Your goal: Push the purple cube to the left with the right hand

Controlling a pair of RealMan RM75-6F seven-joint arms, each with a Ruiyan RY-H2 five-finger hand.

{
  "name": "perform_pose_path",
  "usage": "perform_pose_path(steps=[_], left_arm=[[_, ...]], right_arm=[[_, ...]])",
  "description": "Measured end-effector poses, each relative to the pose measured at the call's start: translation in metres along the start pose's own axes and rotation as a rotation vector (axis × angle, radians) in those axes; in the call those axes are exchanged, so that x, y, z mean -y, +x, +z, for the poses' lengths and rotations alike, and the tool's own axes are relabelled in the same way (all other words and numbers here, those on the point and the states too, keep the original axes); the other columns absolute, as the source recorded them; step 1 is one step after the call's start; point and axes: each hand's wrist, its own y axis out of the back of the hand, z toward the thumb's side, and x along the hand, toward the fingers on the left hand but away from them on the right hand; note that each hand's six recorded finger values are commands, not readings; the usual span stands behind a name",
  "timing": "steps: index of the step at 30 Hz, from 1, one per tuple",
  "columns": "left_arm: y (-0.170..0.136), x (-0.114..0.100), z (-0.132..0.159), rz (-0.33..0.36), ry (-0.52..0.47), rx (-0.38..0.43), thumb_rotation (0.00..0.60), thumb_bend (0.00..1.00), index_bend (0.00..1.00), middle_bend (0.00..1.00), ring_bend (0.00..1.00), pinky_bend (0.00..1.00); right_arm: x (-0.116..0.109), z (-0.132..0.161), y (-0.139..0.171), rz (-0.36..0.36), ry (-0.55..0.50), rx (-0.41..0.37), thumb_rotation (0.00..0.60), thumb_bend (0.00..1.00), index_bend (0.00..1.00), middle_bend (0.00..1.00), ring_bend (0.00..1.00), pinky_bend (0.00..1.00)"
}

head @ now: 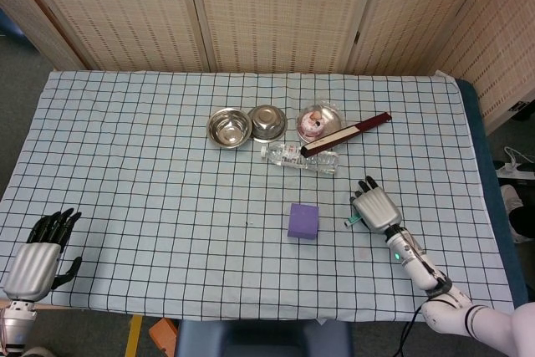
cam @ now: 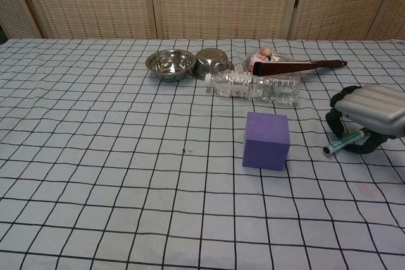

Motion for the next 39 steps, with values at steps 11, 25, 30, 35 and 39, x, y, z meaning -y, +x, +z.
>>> perform_pose_path(steps=[11, 25, 30, 35, 39], left_arm=[[0.0, 0.0, 0.001, -0.003, 0.002, 0.003, 0.6, 0.39, 0.0, 0.0, 0.0, 0.08], [-0.003, 0.0, 0.004, -0.003, -0.003, 0.019, 0.6, 0.39, 0.0, 0.0, 0.0, 0.08], [-0.006, -0.002, 0.009, 0.0, -0.011, 0.04, 0.6, 0.39, 0.0, 0.0, 0.0, 0.08], [-0.008, -0.002, 0.011, -0.003, -0.014, 0.052, 0.6, 0.39, 0.0, 0.0, 0.0, 0.08], [-0.01, -0.004, 0.012, 0.001, -0.016, 0.062, 0.6, 0.39, 0.0, 0.0, 0.0, 0.08]], right_arm=[[0.002, -0.004, 0.004, 0.004, 0.022, 0.019, 0.6, 0.41, 0.92, 0.66, 0.37, 0.24], [-0.017, -0.011, 0.023, -0.03, -0.125, 0.066, 0.6, 0.46, 1.0, 0.8, 0.51, 0.33], [-0.029, -0.002, 0.033, 0.0, -0.219, 0.08, 0.6, 0.46, 1.0, 0.8, 0.51, 0.33], [-0.038, 0.008, 0.034, 0.023, -0.218, 0.099, 0.6, 0.47, 1.0, 0.8, 0.51, 0.33], [-0.044, 0.018, 0.027, 0.036, -0.193, 0.108, 0.6, 0.47, 1.0, 0.8, 0.51, 0.33]])
